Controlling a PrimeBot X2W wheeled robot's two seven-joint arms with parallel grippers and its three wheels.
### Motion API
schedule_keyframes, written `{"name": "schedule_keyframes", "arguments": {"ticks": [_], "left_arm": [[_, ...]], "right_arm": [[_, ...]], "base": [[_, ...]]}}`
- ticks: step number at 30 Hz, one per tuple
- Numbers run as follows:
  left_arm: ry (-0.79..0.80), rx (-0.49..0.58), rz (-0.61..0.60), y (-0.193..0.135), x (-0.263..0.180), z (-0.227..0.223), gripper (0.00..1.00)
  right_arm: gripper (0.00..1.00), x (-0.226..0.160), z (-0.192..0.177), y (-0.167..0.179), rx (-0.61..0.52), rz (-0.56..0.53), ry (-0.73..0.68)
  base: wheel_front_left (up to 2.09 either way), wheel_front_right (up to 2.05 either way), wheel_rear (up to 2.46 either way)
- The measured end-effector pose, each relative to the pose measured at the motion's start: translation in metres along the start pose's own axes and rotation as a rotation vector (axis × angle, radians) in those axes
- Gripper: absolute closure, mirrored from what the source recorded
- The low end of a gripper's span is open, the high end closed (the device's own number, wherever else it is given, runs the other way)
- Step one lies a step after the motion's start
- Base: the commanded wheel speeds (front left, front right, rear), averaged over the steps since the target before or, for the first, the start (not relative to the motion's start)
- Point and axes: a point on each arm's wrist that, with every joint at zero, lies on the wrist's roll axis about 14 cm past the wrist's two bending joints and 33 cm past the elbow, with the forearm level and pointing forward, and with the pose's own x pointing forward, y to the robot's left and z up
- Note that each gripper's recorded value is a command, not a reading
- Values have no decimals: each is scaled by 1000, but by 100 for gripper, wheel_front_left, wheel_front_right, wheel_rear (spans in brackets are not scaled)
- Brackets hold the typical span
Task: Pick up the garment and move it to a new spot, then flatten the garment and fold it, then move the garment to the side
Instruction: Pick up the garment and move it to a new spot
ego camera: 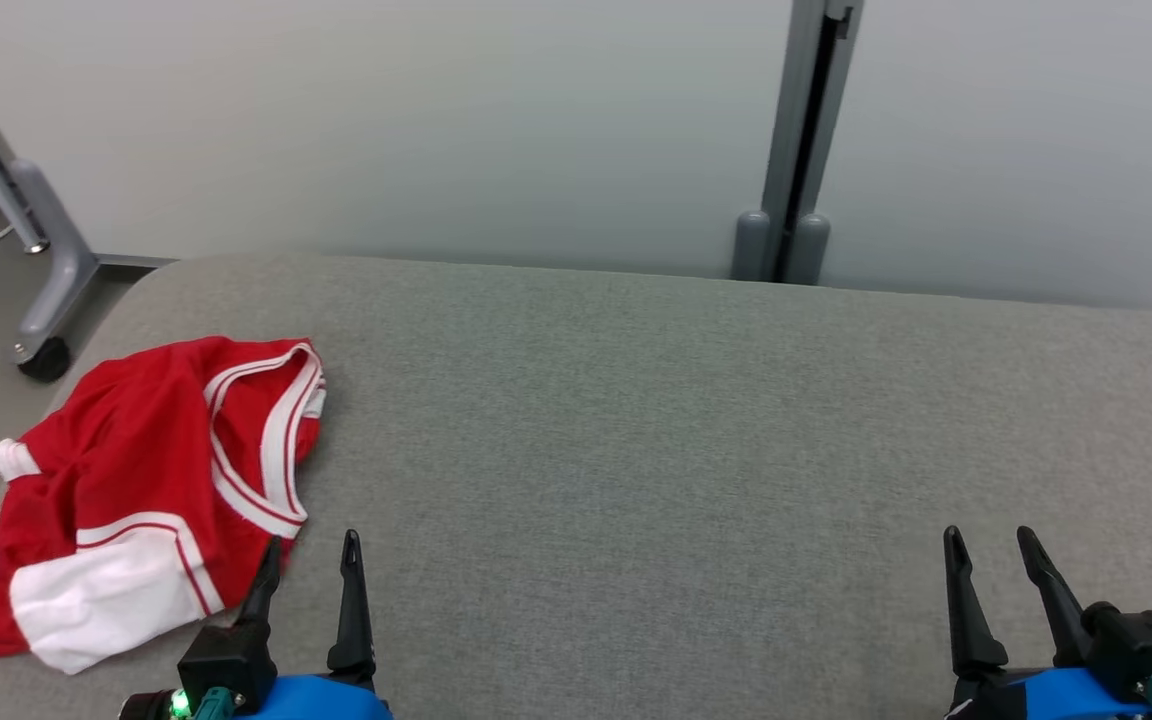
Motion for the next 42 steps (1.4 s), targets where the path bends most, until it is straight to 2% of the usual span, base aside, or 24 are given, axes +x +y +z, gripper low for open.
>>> {"name": "schedule_keyframes", "arguments": {"ticks": [15, 23, 32, 42], "left_arm": [[-39, -3, 267, 80, -57, 8, 0], [-36, -7, 383, 108, -84, 6, 0], [-28, -1, 434, 119, -92, 6, 0], [-38, -15, 404, 113, -84, 9, 0]], "right_arm": [[0, 38, -13, 89, -27, 263, 40], [0, 49, -26, 127, -18, 368, 72], [0, 56, -35, 142, -7, 406, 93], [0, 55, -37, 128, 16, 363, 103]], "base": [[0, 0, 0], [0, 0, 0], [0, 0, 0], [0, 0, 0]]}}
